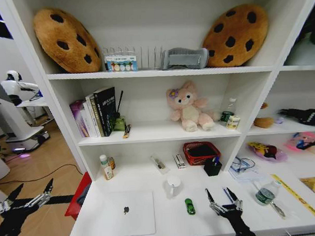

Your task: Organize the objects on the table.

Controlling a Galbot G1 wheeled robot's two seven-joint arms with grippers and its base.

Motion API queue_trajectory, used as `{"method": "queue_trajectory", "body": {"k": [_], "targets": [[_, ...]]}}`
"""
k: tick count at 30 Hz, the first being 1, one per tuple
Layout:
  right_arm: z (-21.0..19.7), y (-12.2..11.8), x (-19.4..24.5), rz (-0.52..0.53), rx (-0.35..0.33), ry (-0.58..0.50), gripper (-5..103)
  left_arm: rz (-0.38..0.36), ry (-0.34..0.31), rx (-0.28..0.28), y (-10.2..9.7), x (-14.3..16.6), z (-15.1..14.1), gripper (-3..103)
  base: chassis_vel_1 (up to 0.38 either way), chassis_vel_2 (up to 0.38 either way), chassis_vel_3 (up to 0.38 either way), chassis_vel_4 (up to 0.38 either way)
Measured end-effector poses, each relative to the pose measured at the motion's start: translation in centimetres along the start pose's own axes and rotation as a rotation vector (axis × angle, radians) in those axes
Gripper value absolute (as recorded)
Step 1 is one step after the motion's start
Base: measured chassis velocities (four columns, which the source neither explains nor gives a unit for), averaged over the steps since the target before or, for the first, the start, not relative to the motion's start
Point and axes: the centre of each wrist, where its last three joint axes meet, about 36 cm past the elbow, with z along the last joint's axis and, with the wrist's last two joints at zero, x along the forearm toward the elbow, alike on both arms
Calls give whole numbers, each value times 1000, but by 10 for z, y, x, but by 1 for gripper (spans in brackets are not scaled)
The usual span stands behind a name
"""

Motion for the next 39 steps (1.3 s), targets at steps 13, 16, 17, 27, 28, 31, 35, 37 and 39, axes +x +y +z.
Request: {"method": "queue_trajectory", "body": {"k": [13, 16, 17, 27, 28, 31, 35, 37, 39], "targets": [[46, 56, -12, -68, -27, 145, 100, 4, 4, -1, -1, 0, 0, 100, 0, 0, 0, 0], [50, 58, -12, -56, -33, 162, 100, 5, 5, -2, -1, 0, 0, 100, 0, 0, 0, 0], [52, 59, -12, -56, -35, 172, 100, 5, 5, -2, -1, 0, 0, 100, 0, 0, 0, 0], [59, 65, -17, -76, -40, 199, 76, 6, 6, -2, -1, 0, 1, 100, 0, 0, 0, 0], [59, 65, -18, -74, -39, 199, 71, 6, 6, -3, -1, 0, 1, 100, 0, 0, 0, 0], [59, 65, -18, -71, -39, 199, 65, 6, 6, -3, -1, 0, 1, 100, 0, 0, 0, 0], [60, 64, -15, -62, -41, 206, 43, 6, 7, -3, -1, 0, 1, 100, 0, 0, 0, 0], [61, 65, -15, -62, -41, 206, 43, 7, 7, -3, -1, 0, 1, 100, 0, 0, 0, 0], [61, 65, -14, -62, -39, 205, 36, 7, 7, -3, -1, 0, 1, 100, 0, 0, 0, 0]]}}
